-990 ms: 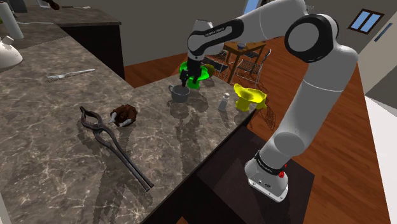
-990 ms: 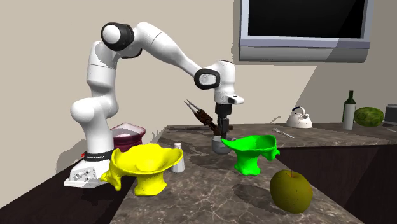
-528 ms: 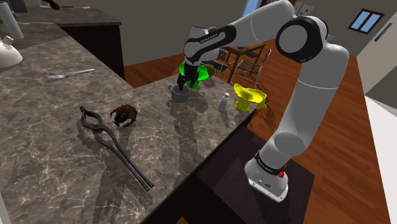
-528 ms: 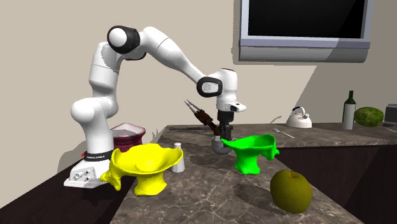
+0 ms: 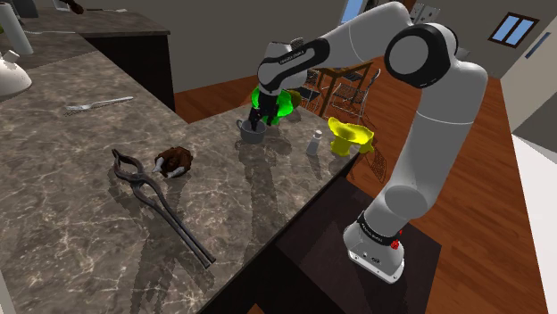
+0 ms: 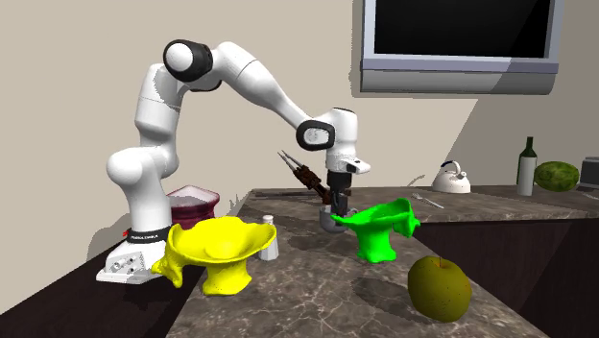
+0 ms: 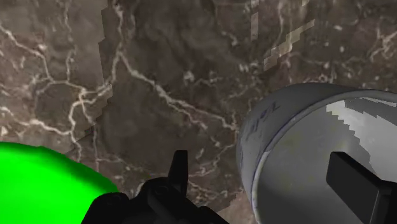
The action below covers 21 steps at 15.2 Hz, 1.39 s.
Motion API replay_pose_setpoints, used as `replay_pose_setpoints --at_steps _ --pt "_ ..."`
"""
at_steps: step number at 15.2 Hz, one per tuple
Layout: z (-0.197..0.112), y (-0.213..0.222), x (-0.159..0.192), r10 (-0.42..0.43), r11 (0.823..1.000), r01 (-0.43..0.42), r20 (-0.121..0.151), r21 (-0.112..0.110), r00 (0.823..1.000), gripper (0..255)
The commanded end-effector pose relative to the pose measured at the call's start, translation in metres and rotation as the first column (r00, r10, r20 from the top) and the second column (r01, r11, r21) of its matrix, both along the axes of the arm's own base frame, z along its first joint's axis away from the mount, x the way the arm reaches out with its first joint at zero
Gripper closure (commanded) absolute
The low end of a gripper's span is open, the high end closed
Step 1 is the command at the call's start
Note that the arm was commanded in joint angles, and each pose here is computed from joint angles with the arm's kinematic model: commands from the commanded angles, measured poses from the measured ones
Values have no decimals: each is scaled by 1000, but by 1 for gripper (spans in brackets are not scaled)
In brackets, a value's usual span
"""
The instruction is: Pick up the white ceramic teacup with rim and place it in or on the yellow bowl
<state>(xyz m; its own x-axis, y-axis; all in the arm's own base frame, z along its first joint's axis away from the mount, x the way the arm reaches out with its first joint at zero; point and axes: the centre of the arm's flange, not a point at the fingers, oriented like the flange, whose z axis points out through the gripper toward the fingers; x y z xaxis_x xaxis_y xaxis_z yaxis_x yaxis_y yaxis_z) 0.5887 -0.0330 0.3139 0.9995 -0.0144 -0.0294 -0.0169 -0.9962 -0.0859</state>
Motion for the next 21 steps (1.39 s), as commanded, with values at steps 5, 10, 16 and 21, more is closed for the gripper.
replay_pose_setpoints --at_steps 5,10,16,21 --pt "-2 -3 2 -3 1000 3 7 -3 1000 255" --pt "-2 -3 1 -4 1000 4 7 -3 1000 255" --pt "30 -3 1 -4 1000 4 7 -3 1000 255" --pt "56 -3 1 -4 1000 4 7 -3 1000 255"
